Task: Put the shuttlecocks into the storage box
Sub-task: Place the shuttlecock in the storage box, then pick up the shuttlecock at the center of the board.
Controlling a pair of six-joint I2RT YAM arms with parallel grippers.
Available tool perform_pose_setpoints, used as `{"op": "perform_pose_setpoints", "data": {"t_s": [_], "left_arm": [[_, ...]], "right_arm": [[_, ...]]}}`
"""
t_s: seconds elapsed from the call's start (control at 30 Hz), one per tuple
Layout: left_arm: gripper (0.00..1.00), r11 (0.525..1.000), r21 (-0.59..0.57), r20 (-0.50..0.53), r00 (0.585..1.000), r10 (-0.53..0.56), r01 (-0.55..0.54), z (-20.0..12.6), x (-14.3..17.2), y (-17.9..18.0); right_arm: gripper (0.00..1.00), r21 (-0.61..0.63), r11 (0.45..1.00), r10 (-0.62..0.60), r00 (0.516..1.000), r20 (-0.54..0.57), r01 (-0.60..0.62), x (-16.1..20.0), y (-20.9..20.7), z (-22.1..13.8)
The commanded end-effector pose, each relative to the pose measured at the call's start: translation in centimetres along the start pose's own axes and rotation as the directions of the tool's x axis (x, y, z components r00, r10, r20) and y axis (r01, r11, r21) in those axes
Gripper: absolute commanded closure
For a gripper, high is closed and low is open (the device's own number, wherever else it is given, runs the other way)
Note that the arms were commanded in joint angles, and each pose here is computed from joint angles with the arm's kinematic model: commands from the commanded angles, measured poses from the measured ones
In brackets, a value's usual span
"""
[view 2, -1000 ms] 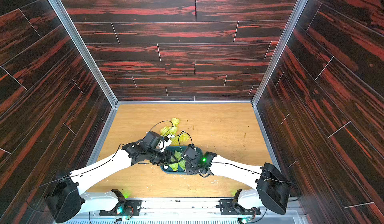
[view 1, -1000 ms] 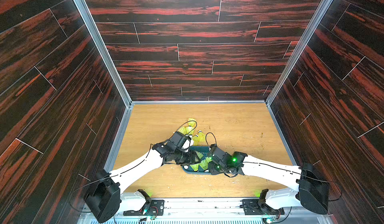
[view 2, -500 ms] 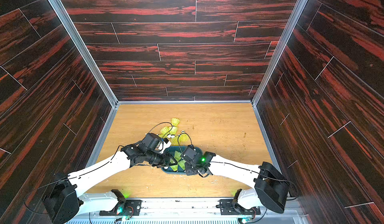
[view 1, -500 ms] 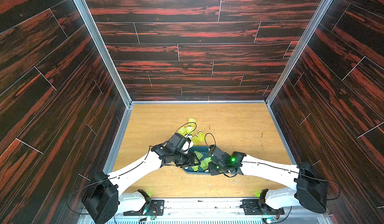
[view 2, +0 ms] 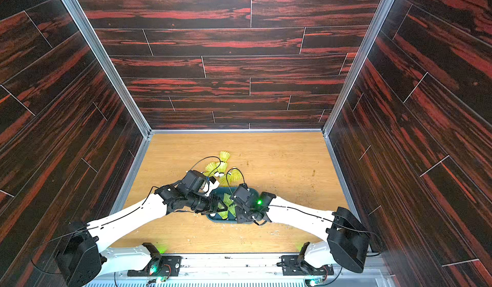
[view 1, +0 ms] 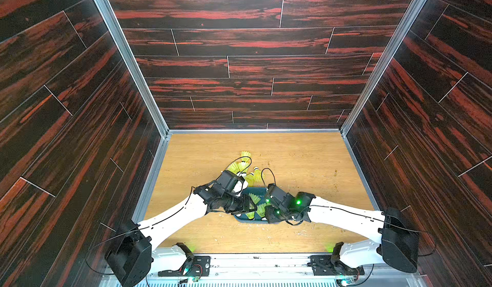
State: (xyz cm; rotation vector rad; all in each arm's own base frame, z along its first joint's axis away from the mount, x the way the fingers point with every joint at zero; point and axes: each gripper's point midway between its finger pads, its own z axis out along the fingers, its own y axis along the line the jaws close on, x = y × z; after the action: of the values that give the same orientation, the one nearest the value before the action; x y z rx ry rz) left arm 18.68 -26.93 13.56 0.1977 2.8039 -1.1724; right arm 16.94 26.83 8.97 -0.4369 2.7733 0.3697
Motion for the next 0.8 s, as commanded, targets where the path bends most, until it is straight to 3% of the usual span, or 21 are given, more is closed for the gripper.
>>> {"op": "perform_pose_setpoints", "data": {"t_s": [0.0,0.4,0.6,0.77], "left_arm": [[0.46,1.0,0.011,0.017,1.0,0.017,-0.018,-0.4,-0.1,-0.5],[0.46,0.999,0.031,0.09,0.996,0.022,-0.025,-1.9,-2.0,-2.4],[0.45,0.999,0.043,0.175,0.984,-0.037,0.03,-4.3,-5.6,-2.4],[0.45,0.996,0.023,0.297,0.951,-0.086,0.083,-7.7,-9.3,-0.9]], "right_arm": [[0.42,0.01,1.0,-0.007,1.0,0.016,0.007,-0.5,0.1,-1.4],[0.36,0.032,0.999,0.013,0.99,0.138,-0.018,-5.1,0.2,-5.7],[0.37,0.048,0.997,0.045,0.974,0.224,-0.057,-9.7,-1.7,-7.9],[0.41,0.081,0.994,0.052,0.96,0.275,-0.077,-13.2,-4.1,-8.7]]}}
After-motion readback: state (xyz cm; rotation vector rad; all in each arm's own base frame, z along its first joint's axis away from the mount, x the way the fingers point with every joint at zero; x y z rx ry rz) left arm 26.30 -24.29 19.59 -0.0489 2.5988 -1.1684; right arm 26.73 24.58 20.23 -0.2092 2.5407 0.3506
